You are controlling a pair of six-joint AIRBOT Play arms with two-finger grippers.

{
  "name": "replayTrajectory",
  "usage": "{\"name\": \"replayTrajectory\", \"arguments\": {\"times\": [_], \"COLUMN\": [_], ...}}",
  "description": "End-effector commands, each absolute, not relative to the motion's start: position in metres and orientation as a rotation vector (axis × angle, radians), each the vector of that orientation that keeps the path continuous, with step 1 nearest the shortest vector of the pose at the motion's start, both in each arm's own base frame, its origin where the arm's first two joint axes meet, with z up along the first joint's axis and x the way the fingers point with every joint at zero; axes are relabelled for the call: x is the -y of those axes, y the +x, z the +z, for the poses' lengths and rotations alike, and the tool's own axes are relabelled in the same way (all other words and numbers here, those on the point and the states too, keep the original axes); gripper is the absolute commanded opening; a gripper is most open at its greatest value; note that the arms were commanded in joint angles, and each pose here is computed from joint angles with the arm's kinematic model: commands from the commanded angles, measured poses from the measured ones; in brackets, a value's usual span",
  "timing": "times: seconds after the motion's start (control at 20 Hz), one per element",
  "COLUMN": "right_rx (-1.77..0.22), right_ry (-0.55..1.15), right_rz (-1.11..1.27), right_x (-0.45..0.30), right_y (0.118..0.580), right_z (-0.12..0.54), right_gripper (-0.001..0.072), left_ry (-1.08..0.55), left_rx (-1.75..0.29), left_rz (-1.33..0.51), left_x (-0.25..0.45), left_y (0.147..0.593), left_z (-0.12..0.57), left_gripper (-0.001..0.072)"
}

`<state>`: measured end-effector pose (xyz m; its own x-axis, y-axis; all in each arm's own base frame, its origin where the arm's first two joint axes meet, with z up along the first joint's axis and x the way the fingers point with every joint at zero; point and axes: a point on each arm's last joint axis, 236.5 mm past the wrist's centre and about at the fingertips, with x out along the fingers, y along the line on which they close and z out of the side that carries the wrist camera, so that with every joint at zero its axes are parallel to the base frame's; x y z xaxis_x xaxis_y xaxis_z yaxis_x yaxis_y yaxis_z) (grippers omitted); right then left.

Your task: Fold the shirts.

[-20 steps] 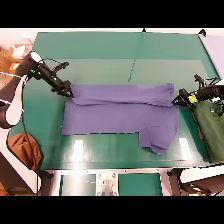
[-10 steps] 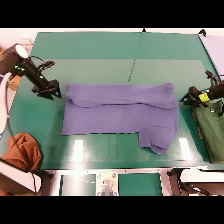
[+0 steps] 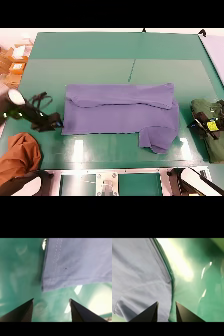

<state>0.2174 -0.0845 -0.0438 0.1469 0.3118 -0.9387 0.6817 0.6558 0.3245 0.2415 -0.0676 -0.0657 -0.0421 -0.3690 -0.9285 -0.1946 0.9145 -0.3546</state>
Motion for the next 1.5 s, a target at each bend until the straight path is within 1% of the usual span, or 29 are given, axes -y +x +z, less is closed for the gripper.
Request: {"name": "replayTrajectory", "arguments": {"times": [0.0, 0.05, 0.1, 0.25, 0.4, 0.45, 0.5, 0.55, 0.75, 0.9, 1.05, 1.15, 1.25, 1.3, 1.35, 1.45], "right_rx": [-1.419, -1.417, -1.411, -1.411, -1.412, -1.412, -1.413, -1.414, -1.502, -1.645, -1.711, -1.634, -1.489, -1.427, -1.370, -1.293], "right_ry": [0.954, 0.959, 0.961, 0.957, 0.930, 0.927, 0.927, 0.926, 0.942, 0.981, 1.052, 1.107, 1.166, 1.204, 1.232, 1.241], "right_rz": [-0.328, -0.326, -0.321, -0.299, -0.283, -0.283, -0.283, -0.283, -0.266, -0.301, -0.322, -0.336, -0.313, -0.300, -0.276, -0.196], "right_x": [0.069, 0.068, 0.066, 0.061, 0.056, 0.056, 0.056, 0.056, 0.045, 0.031, 0.009, 0.001, -0.003, -0.006, -0.009, -0.014], "right_y": [0.211, 0.212, 0.214, 0.216, 0.220, 0.220, 0.220, 0.220, 0.202, 0.168, 0.143, 0.151, 0.176, 0.187, 0.198, 0.216], "right_z": [-0.051, -0.052, -0.053, -0.054, -0.055, -0.056, -0.055, -0.056, -0.054, -0.061, -0.086, -0.107, -0.119, -0.122, -0.122, -0.113], "right_gripper": [0.0308, 0.0344, 0.0364, 0.0363, 0.0370, 0.0436, 0.0510, 0.0512, 0.0510, 0.0510, 0.0510, 0.0510, 0.0508, 0.0488, 0.0429, 0.0201], "left_ry": [-0.535, -0.529, -0.520, -0.573, -0.645, -0.666, -0.673, -0.669, -0.580, -0.563, -0.564, -0.564, -0.564, -0.565, -0.565, -0.557], "left_rx": [-1.563, -1.533, -1.475, -1.305, -1.261, -1.260, -1.260, -1.266, -1.348, -1.338, -1.323, -1.324, -1.323, -1.323, -1.322, -1.322], "left_rz": [-0.133, -0.135, -0.126, -0.069, -0.032, -0.033, -0.037, -0.045, -0.109, -0.106, -0.103, -0.103, -0.103, -0.103, -0.102, -0.109], "left_x": [0.099, 0.108, 0.115, 0.121, 0.122, 0.124, 0.126, 0.127, 0.130, 0.127, 0.126, 0.126, 0.126, 0.126, 0.126, 0.126], "left_y": [0.220, 0.224, 0.236, 0.274, 0.285, 0.286, 0.286, 0.285, 0.264, 0.266, 0.270, 0.269, 0.270, 0.270, 0.270, 0.270], "left_z": [-0.100, -0.104, -0.106, -0.100, -0.097, -0.095, -0.095, -0.095, -0.100, -0.101, -0.100, -0.100, -0.100, -0.100, -0.100, -0.100], "left_gripper": [0.0520, 0.0520, 0.0520, 0.0519, 0.0517, 0.0414, 0.0152, 0.0036, 0.0028, 0.0028, 0.0028, 0.0028, 0.0028, 0.0028, 0.0028, 0.0028]}}
